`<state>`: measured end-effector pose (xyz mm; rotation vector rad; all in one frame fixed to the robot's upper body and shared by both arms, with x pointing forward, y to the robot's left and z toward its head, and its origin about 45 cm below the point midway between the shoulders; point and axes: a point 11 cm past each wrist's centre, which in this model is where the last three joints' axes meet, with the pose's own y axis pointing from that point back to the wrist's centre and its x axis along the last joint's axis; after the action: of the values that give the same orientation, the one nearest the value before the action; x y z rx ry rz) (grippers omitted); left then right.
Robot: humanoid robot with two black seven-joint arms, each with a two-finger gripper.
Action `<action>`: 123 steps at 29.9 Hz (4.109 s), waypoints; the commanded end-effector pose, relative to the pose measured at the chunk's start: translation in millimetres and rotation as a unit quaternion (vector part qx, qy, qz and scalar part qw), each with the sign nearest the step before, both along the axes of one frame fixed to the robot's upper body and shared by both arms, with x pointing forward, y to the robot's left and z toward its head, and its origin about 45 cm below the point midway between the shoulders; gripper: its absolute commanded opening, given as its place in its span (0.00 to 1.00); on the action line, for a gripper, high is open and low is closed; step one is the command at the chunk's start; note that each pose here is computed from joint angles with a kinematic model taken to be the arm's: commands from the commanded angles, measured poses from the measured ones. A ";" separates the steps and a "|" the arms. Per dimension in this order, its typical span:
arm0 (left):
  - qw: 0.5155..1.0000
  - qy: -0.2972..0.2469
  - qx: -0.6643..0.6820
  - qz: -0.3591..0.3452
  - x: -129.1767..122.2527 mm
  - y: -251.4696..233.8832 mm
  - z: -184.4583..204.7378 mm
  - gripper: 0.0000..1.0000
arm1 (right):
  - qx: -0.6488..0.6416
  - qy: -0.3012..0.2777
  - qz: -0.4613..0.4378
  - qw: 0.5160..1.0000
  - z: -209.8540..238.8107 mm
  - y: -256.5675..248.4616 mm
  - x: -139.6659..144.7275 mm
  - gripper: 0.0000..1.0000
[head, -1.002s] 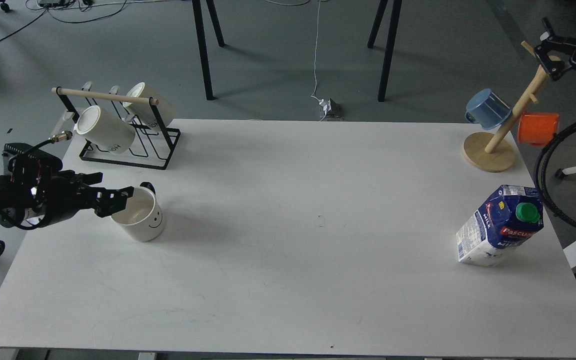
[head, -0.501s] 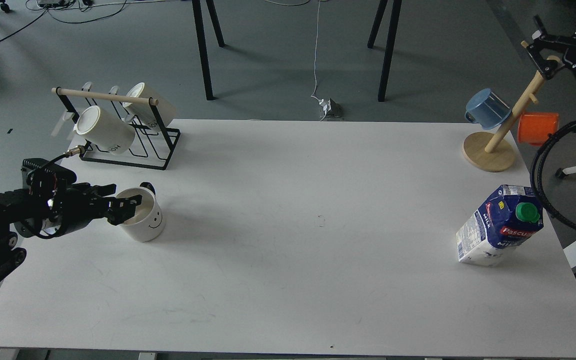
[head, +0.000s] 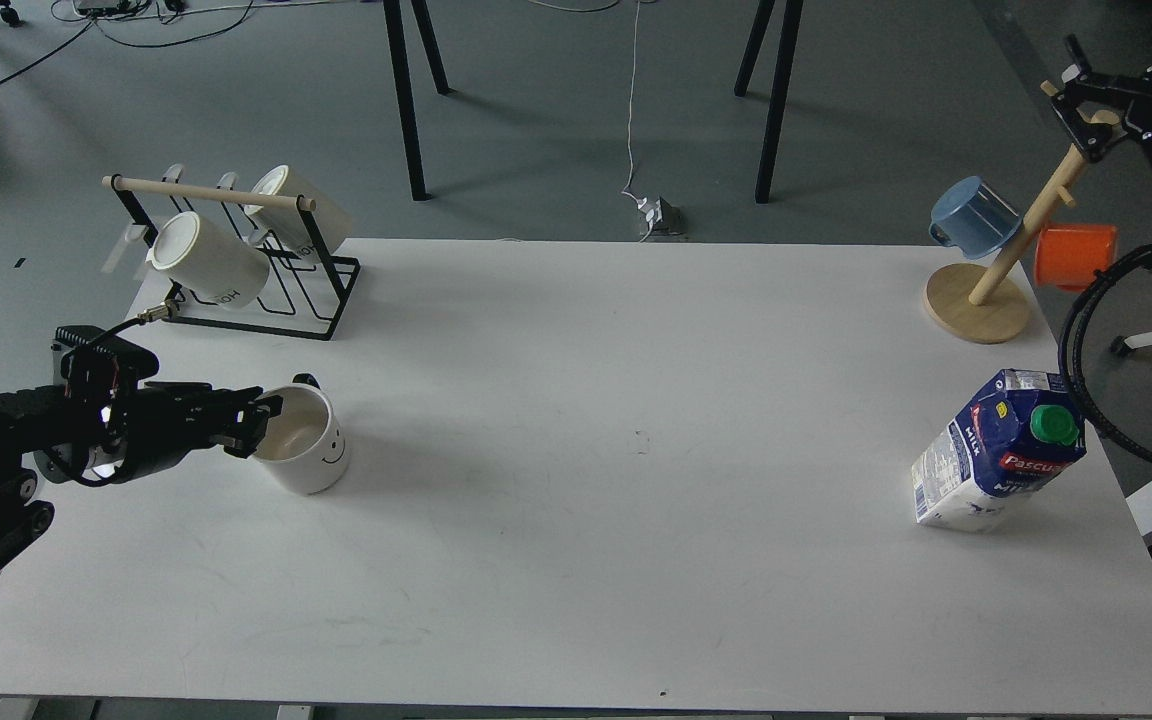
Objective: Place cup and milk with both arms
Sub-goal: 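Grasp the white mug by its rim with the left gripper, then carry the white mug to the table center and lower it, then open the left gripper and withdraw it back toward the mug rack, then bring the right gripper up to the milk carton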
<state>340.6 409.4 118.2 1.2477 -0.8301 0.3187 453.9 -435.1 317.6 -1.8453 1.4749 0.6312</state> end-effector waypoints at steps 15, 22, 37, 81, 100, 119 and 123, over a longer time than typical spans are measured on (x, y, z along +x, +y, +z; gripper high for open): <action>0.996 0.014 -0.075 -0.051 21.8 -50.7 41.0 0.03 | -0.003 -0.003 -0.005 1.000 4.1 -5.3 -0.9 0.99; 0.988 0.020 -0.110 -0.110 35.3 -108.0 78.9 0.02 | -0.010 -0.003 -0.011 1.000 7.1 -13.1 -3.6 0.99; 0.955 -0.038 -0.075 -0.285 39.0 -344.6 87.8 0.03 | -0.024 -0.005 -0.031 0.999 15.7 -33.7 -10.1 0.99; 0.969 0.017 -0.163 -0.182 47.3 -313.2 54.9 0.87 | -0.040 -0.001 -0.038 0.998 18.0 -45.2 -17.2 0.99; 0.637 0.022 -0.766 0.086 124.7 -189.4 210.8 1.00 | -0.020 0.001 -0.041 0.999 26.7 -73.0 -58.3 0.99; 0.420 0.051 -0.869 0.257 145.3 -98.2 169.0 1.00 | 0.035 0.217 -0.156 0.963 -126.7 -134.5 -235.7 0.99; 0.424 0.058 -0.862 0.271 145.5 -92.9 167.2 1.00 | 0.054 0.265 -0.164 0.949 -155.7 -129.1 -273.0 0.99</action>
<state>486.1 312.9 287.4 -0.6118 0.3280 1.1793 207.0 -570.9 183.3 -1.4010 1.9651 0.9838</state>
